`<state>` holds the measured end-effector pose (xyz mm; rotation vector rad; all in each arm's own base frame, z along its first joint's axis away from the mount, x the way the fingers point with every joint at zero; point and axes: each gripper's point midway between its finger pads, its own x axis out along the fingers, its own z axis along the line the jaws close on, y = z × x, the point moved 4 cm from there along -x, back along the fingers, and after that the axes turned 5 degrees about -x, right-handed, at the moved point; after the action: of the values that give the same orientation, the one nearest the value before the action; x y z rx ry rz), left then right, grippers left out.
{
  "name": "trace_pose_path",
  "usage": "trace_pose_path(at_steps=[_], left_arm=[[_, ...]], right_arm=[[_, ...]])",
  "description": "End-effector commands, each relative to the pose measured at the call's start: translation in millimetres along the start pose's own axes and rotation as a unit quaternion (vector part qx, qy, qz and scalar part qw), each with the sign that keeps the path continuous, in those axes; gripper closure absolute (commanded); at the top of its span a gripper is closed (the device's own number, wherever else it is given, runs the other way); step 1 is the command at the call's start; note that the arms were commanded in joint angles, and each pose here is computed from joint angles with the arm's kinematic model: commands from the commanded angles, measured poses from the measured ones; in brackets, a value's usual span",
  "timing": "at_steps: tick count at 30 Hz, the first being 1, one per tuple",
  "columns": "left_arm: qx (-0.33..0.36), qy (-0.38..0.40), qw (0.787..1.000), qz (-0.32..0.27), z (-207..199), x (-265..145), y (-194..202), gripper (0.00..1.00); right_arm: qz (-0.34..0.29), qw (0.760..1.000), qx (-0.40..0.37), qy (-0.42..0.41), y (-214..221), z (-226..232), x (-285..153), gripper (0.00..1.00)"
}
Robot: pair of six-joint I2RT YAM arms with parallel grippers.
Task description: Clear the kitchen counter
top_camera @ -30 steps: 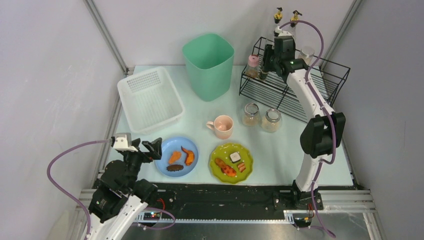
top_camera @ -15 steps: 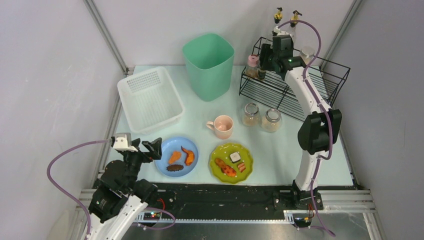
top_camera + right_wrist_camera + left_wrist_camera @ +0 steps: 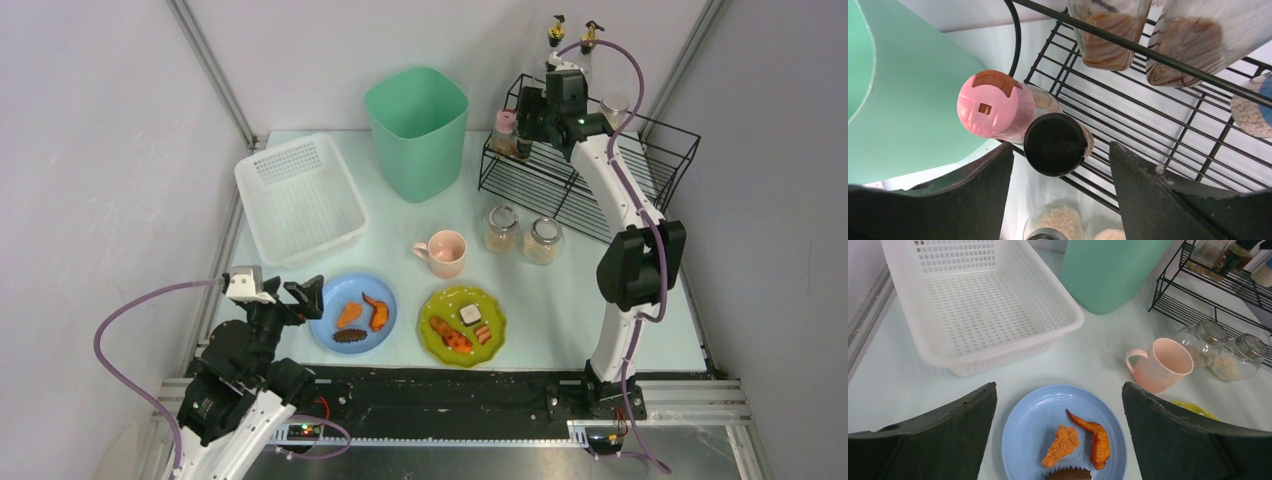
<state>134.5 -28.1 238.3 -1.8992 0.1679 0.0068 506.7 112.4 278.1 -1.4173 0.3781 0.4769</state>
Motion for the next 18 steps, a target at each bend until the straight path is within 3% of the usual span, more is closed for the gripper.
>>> trace_pose_path(at_steps=[1, 9, 18], left_arm=[[-0.007, -0.006, 1.000, -0.008, -1, 4, -3, 0.02], [-0.007, -0.005, 1.000, -0.006, -1, 4, -2, 0.02], [-0.006, -0.005, 1.000, -0.003, -2, 5, -2, 0.02]], right_arm=[[-0.078, 0.997, 0.000, -0.004, -44, 0, -50, 0.26], [-0.095, 0.995, -0.016, -0.014, -27, 1, -95, 0.25], [-0.060, 0.996, -0.041, -0.044, 38, 23, -130, 0.21]])
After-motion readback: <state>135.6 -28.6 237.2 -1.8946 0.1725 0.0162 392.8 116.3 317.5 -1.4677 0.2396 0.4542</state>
